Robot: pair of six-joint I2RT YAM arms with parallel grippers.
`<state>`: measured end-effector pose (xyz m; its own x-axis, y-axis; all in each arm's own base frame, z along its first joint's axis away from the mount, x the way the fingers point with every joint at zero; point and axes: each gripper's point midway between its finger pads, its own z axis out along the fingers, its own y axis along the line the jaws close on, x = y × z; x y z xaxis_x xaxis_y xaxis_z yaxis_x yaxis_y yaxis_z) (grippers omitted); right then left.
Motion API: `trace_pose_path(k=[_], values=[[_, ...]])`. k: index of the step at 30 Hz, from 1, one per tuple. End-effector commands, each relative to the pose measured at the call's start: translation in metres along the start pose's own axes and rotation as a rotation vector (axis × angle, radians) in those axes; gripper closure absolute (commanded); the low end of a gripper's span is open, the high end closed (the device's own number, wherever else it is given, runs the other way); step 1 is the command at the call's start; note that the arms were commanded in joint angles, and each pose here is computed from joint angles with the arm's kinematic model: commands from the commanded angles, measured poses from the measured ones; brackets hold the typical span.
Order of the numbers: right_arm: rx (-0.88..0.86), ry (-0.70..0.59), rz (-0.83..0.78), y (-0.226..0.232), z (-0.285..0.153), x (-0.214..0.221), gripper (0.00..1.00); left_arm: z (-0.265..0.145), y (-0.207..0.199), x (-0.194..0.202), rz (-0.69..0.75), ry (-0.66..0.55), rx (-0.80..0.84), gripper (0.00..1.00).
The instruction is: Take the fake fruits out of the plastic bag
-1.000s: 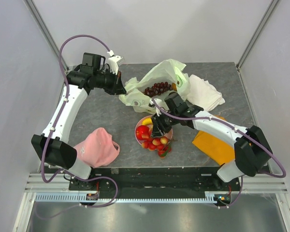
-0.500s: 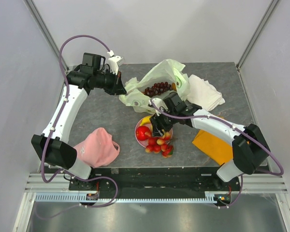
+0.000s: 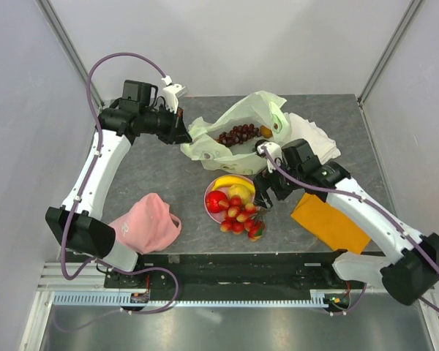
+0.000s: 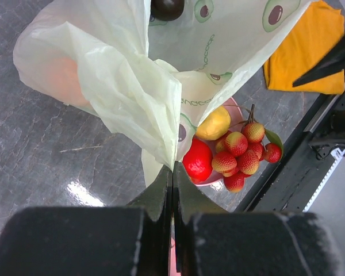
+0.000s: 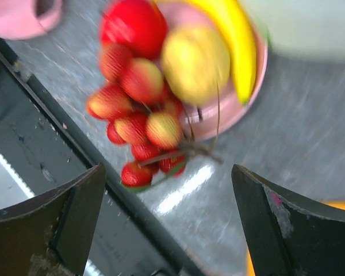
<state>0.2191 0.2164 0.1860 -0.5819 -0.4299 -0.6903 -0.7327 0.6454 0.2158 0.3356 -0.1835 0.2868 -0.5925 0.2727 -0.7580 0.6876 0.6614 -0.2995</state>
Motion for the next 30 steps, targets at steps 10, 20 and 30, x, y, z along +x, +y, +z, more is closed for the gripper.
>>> trace_pose_path(k=[10, 20, 30], values=[[-0.085, 0.304, 0.437, -0.055, 0.048, 0.077, 0.19, -0.007, -0.003, -0.005, 0.054, -0.017, 0.009, 0.99], [-0.281, 0.394, 0.403, -0.063, 0.084, 0.091, 0.28, 0.001, 0.008, 0.004, 0.055, 0.023, -0.015, 0.98], [-0.561, 0.387, 0.497, -0.042, 0.079, 0.080, 0.70, 0.006, 0.013, 0.004, 0.054, 0.036, -0.017, 0.98]])
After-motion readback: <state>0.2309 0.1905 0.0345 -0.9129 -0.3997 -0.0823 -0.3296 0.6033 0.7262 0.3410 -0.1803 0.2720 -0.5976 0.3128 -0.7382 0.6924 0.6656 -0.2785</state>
